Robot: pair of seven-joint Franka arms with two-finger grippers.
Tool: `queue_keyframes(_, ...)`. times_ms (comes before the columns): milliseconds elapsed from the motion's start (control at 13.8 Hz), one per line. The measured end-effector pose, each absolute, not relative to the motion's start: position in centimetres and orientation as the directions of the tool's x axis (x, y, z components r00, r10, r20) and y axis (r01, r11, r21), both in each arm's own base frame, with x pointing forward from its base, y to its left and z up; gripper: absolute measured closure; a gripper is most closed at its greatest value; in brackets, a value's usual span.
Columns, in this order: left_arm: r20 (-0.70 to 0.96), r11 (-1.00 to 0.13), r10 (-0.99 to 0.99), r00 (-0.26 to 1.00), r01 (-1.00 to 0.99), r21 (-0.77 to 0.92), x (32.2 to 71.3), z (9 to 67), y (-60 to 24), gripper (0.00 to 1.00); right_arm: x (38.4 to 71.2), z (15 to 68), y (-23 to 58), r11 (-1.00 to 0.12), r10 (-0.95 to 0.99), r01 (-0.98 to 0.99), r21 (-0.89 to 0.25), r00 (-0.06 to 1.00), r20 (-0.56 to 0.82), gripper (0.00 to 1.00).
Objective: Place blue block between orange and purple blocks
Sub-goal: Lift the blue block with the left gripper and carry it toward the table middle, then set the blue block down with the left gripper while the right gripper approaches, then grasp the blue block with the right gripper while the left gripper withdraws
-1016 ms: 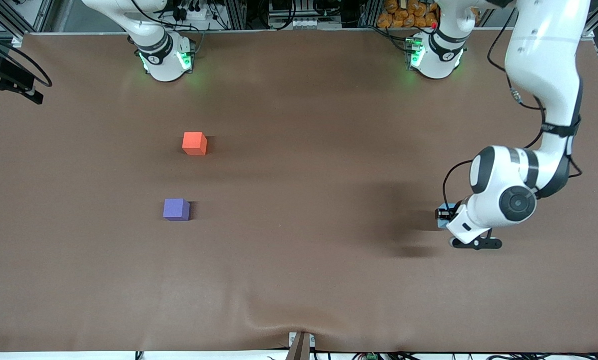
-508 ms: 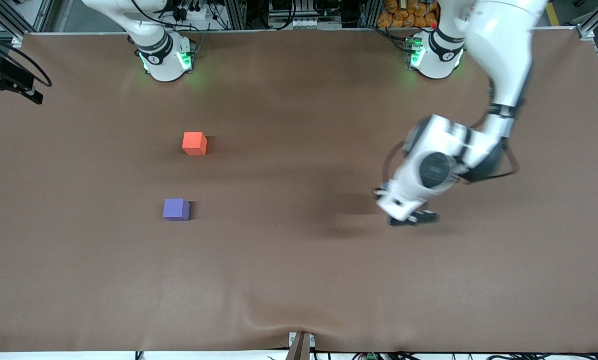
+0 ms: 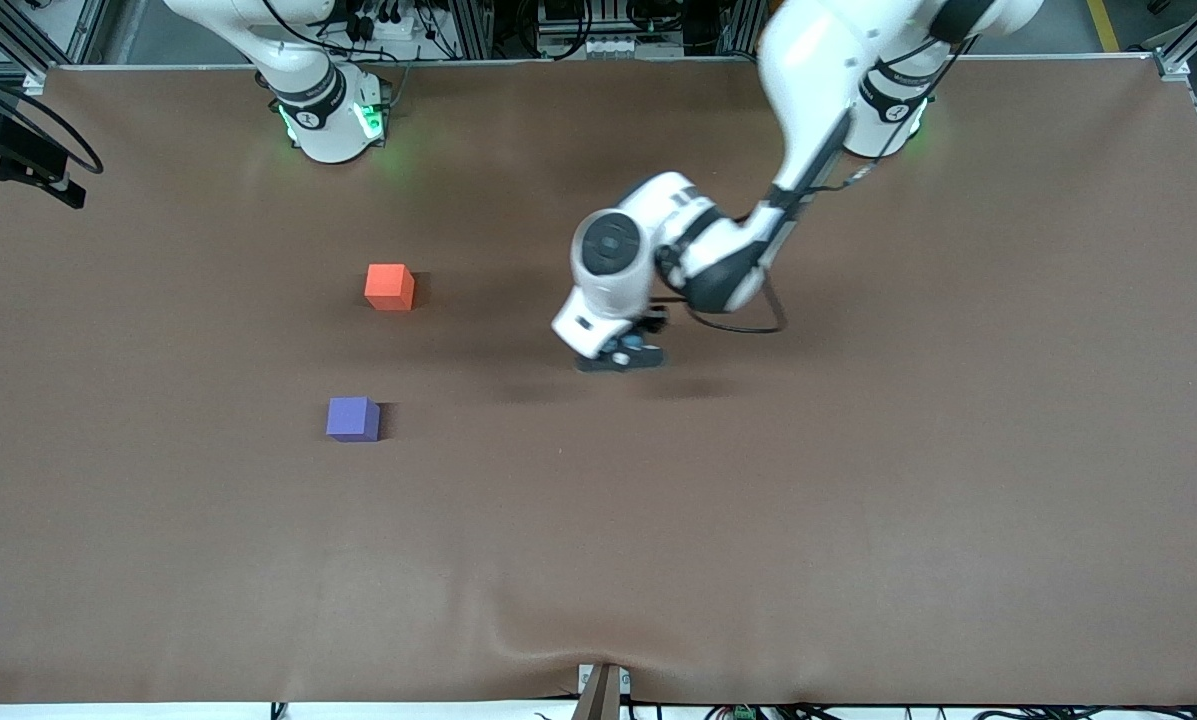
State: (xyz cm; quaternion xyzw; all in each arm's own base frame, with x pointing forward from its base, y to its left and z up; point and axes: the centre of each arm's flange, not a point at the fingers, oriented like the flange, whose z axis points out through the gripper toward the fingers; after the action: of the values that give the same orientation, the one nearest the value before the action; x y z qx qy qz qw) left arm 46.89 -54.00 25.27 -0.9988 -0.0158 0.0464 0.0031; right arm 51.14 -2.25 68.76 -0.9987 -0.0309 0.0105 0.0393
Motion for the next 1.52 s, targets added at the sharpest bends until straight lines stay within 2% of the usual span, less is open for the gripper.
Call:
queue_keyframes(363,-0.081,-1.000,-0.019,0.996,-0.018,0.014,44.0,19.2,-57.3,0.46,51.2,68.7,-2.3,-0.995,0.061,0.059,-0.082,0.998,-0.020,0.00)
queue_keyframes(508,-0.069,-1.000,-0.018,0.997,-0.017,0.010,44.5,19.3,-57.2,0.31,51.5,68.1,-2.4,-0.995,0.060,0.057,-0.084,0.998,-0.031,0.00)
queue_keyframes(580,-0.061,-1.000,-0.015,0.998,-0.014,0.015,44.8,19.7,-57.2,0.20,51.7,67.8,-2.4,-0.995,0.059,0.056,-0.086,0.998,-0.037,0.00)
queue_keyframes(725,-0.028,-0.999,-0.007,1.000,-0.006,0.046,45.9,22.2,-57.5,0.01,52.2,67.1,-2.4,-0.994,0.061,0.056,-0.090,0.997,-0.051,0.00)
queue_keyframes(943,0.030,-0.996,0.011,0.999,0.008,0.091,47.6,29.4,-57.2,0.00,54.2,63.5,-1.9,-0.993,0.072,0.060,-0.101,0.990,-0.118,0.00)
queue_keyframes(1161,0.078,-0.991,0.078,0.994,0.069,0.116,50.8,38.0,-53.3,0.00,57.7,56.1,-0.4,-0.989,0.106,0.078,-0.123,0.965,-0.240,0.00)
queue_keyframes(1306,0.089,-0.984,0.150,0.985,0.140,0.110,53.8,42.3,-48.6,0.00,58.7,53.8,2.9,-0.983,0.162,0.132,-0.128,0.950,-0.266,0.00)
queue_keyframes(1523,0.063,-0.977,0.210,0.976,0.207,0.047,58.1,46.2,-39.5,0.00,58.9,52.4,12.1,-0.968,0.244,0.221,-0.120,0.942,-0.231,0.00)
